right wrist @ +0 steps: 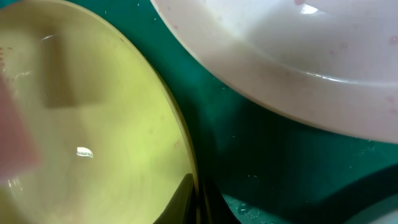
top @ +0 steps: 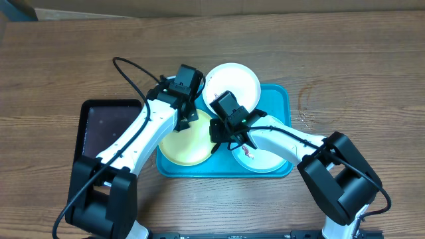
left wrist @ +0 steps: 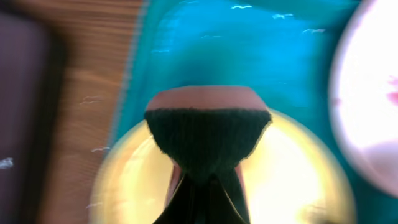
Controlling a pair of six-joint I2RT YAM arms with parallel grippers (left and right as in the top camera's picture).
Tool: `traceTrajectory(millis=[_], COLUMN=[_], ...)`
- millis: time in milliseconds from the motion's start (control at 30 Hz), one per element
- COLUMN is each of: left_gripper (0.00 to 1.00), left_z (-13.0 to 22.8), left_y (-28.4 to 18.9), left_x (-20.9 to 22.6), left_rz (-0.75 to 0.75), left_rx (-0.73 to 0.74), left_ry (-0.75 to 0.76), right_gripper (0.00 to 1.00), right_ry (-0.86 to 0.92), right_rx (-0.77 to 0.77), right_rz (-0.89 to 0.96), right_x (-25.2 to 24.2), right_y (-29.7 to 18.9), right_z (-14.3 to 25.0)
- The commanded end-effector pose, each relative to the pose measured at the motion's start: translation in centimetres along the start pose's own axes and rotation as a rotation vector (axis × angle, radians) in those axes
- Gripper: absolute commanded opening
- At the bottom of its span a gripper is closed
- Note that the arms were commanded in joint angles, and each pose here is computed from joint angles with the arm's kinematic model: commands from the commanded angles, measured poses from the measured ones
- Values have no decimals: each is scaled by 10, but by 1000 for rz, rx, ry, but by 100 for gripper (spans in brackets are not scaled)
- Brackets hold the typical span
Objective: Clean dirty plates on tray and stack at the side
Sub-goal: 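Hold the yellow plate rim with right gripper while left gripper scrubs, then return the sponge with left gripper over the black tray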
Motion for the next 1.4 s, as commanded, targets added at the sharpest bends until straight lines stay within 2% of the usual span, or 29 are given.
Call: traceTrajectory(millis=[0,367,633,867,1067,1200,1367], left_gripper=[4,4,4,4,4,4,4], left_z=[11,23,3,-13,-38,-52,-61], left_y=[8,75,74,52,10,-28,-83], left_x=[-11,9,50,62,59,55,61], left_rz=[151,-45,-285,-405,-443,-403,-282], left_rx=[143,252,160,54,-45,-89,-122], left_ry=[27,13,-19,-8,-34,-90,-185], right_gripper=[4,4,4,4,4,4,4], right_ry=[8,8,8,8,8,8,-12], right_rx=[4,8,6,4,4,0,-25], right_rz=[-10,-17,-18,-18,-18,-22,-49], right_x=[-2,-1,-1,-1,-1,0,8], right_y=[2,2,2,2,2,1,-14], right_z=[1,1,1,0,0,-1,-9])
Point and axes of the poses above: each gripper's point midway between its finger pads, its own y axis out along the fingers, its own x axis along the line the jaws close on, z = x × y, the point moved 10 cm from there along -y, back along the fingers, and after that the axes turned 12 degrees about -y, right-handed, at the moved point
